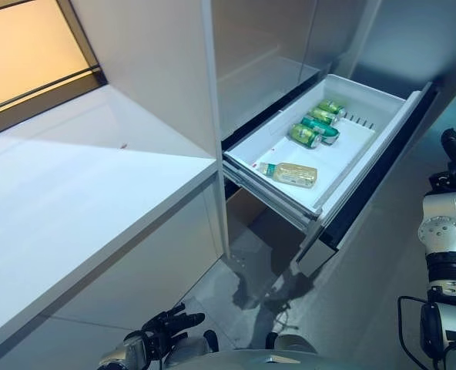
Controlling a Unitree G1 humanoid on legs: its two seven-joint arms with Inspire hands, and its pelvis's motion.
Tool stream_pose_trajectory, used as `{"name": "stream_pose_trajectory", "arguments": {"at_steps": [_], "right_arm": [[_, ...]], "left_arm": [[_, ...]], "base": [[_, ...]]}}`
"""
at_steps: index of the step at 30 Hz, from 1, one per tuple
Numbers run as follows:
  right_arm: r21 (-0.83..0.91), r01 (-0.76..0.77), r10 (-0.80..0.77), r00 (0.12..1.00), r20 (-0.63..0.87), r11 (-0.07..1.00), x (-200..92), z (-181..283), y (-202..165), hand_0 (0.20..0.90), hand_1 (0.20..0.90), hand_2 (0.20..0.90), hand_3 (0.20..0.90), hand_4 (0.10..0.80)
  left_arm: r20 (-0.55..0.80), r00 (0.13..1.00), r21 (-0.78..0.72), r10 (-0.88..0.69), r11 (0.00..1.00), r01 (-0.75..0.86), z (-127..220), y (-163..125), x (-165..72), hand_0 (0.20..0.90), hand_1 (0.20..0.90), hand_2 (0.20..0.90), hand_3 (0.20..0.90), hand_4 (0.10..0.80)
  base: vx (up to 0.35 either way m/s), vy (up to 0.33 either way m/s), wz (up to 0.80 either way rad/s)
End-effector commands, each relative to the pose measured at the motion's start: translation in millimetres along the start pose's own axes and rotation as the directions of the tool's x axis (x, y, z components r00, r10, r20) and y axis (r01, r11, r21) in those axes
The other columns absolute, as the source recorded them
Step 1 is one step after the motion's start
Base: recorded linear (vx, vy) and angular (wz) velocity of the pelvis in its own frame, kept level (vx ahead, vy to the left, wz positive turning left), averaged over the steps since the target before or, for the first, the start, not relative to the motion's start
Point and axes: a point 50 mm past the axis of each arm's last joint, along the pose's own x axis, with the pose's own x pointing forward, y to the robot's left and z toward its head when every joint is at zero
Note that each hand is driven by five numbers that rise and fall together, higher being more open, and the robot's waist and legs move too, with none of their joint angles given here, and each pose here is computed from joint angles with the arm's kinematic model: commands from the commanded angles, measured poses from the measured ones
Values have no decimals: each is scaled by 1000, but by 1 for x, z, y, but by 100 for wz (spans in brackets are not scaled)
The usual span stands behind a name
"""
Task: Put drinks into fridge and close the fridge
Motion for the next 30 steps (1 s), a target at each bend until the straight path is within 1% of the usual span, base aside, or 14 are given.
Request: {"name": "stream_pose_trajectory", "arguments": {"at_steps": [1, 4, 9, 11, 14, 15, 16, 17, 18, 19, 23, 24, 27, 30], "right_arm": [[154, -134, 115, 986, 124, 979, 6, 38, 23, 900, 900, 900, 900, 800], [170, -129, 116, 990, 84, 977, 10, 32, 24, 900, 900, 900, 900, 800], [190, -177, 171, 984, 46, 966, 10, 28, 38, 900, 900, 900, 900, 800], [210, -278, 284, 959, -1, 938, 7, 20, 54, 900, 900, 900, 900, 800], [204, -430, 447, 894, -40, 879, -2, 10, 74, 900, 900, 900, 900, 800], [192, -490, 508, 859, -56, 850, -6, 5, 82, 900, 900, 900, 900, 800], [163, -583, 601, 793, -101, 796, -14, -2, 93, 900, 900, 900, 900, 800], [149, -623, 639, 760, -118, 768, -18, -5, 99, 900, 900, 900, 900, 800], [145, -635, 651, 749, -124, 758, -19, -6, 101, 900, 900, 900, 900, 800], [118, -692, 702, 694, -160, 712, -24, -11, 107, 900, 900, 900, 900, 800], [19, -819, 792, 549, -265, 574, -35, -24, 123, 900, 900, 900, 900, 800], [17, -822, 795, 546, -264, 569, -35, -24, 124, 900, 900, 900, 900, 800], [-25, -876, 824, 463, -328, 482, -42, -29, 135, 900, 900, 900, 900, 800], [-44, -904, 836, 412, -362, 426, -47, -32, 144, 900, 900, 900, 900, 800]], "left_arm": [[42, 998, 21, 44, 999, -45, 4, 7, -3, 900, 900, 900, 900, 800], [51, 997, -4, 66, 998, -66, 4, 8, -4, 900, 900, 900, 900, 800], [77, 994, -23, 72, 997, -71, 8, 9, -5, 900, 900, 900, 900, 800], [88, 994, -36, 71, 997, -68, 9, 9, -6, 900, 900, 900, 900, 800], [94, 993, -48, 70, 997, -66, 7, 11, -6, 900, 900, 900, 900, 800], [93, 993, -53, 71, 996, -66, 6, 12, -7, 900, 900, 900, 900, 800], [92, 993, -61, 74, 996, -68, 3, 14, -8, 900, 900, 900, 900, 800], [93, 993, -65, 75, 996, -69, 2, 15, -8, 900, 900, 900, 900, 800], [92, 993, -64, 74, 996, -69, 2, 15, -8, 900, 900, 900, 900, 800], [93, 993, -69, 78, 995, -71, 1, 16, -9, 900, 900, 900, 900, 800], [101, 991, -85, 90, 993, -82, -2, 24, -13, 900, 900, 900, 900, 800], [101, 991, -86, 91, 993, -82, -2, 25, -13, 900, 900, 900, 900, 800], [96, 991, -87, 97, 992, -89, -4, 32, -16, 900, 900, 900, 900, 800], [91, 990, -91, 108, 991, -100, -5, 37, -18, 900, 900, 900, 900, 800]], "base": [[-52, 58, 28], [-48, 47, 34], [-53, 45, 22], [-18, 74, 12], [18, 53, 10], [76, 50, 11], [94, 51, 10], [84, 36, 6], [77, 30, 1], [86, 36, 3], [109, 38, 13], [74, 16, 18], [101, 26, 17], [79, 21, 20]]}}
